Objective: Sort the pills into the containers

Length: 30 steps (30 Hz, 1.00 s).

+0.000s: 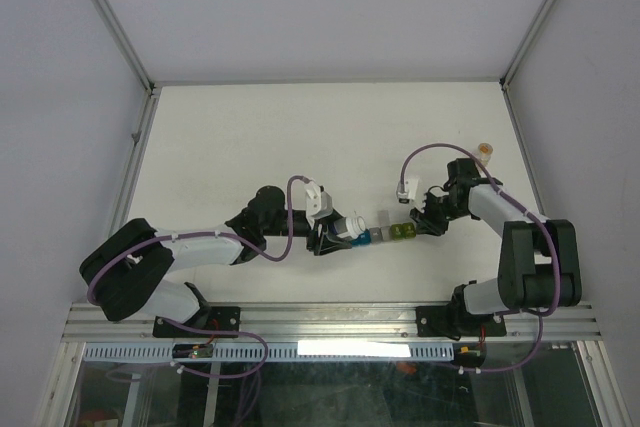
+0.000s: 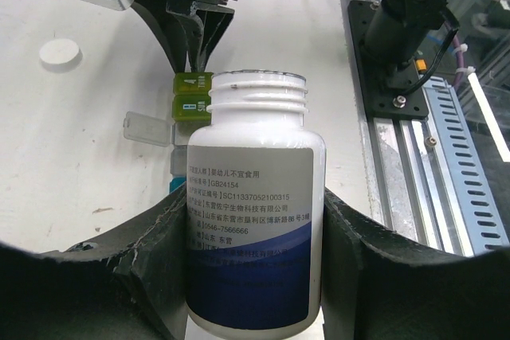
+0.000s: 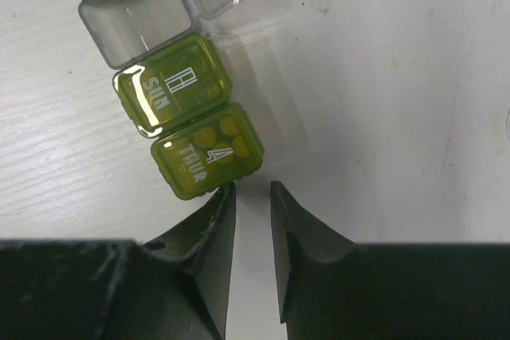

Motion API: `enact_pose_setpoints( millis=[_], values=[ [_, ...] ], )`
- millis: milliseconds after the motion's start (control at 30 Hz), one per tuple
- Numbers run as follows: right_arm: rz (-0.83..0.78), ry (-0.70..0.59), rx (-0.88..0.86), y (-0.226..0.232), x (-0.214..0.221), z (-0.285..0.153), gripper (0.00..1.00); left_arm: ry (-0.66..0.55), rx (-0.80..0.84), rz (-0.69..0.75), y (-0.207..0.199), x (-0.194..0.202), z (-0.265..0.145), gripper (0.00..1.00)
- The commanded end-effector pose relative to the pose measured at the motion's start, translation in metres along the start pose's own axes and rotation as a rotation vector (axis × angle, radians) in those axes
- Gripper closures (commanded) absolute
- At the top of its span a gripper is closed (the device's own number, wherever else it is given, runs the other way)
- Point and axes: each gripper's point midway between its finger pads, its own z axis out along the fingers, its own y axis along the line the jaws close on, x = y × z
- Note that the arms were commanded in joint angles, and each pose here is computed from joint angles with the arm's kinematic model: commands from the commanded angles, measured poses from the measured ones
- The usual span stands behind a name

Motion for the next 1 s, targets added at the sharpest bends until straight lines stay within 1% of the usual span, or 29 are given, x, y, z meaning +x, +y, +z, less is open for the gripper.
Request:
enact_pose_setpoints(
  millis=[0,267,400,533,667,800,967],
  values=[
    [-0.039,0.026,-0.013,0.005,-0.007,0.009,0.74,-0.014,-0.029,0.085,0.007,-0.013,0.004,1.00],
    [-0.111,0.015,-0.130,0.036,-0.037,0.026,0.76,0.070,-0.055,0.098,0.011,0.003,0.001,1.00],
    [-0.131,-0.012,-0.172,0.045,-0.056,0.031,0.75,0.154,-0.078,0.101,0.015,0.018,-0.002,1.00],
    [-0.029,0.002,-0.108,0.024,-0.058,0.017,0.74,0.237,-0.102,0.101,0.020,0.028,-0.007,1.00],
    [0.065,-0.062,-0.082,0.011,-0.055,-0.004,0.72,0.337,-0.107,0.083,0.025,0.040,-0.009,1.00],
    [0.091,-0.132,-0.067,0.008,-0.057,-0.018,0.71,0.473,-0.094,0.051,0.032,0.063,-0.009,1.00],
    [0.124,-0.154,-0.049,0.002,-0.055,-0.024,0.71,0.525,-0.074,0.065,0.036,0.066,-0.007,1.00]
  ],
)
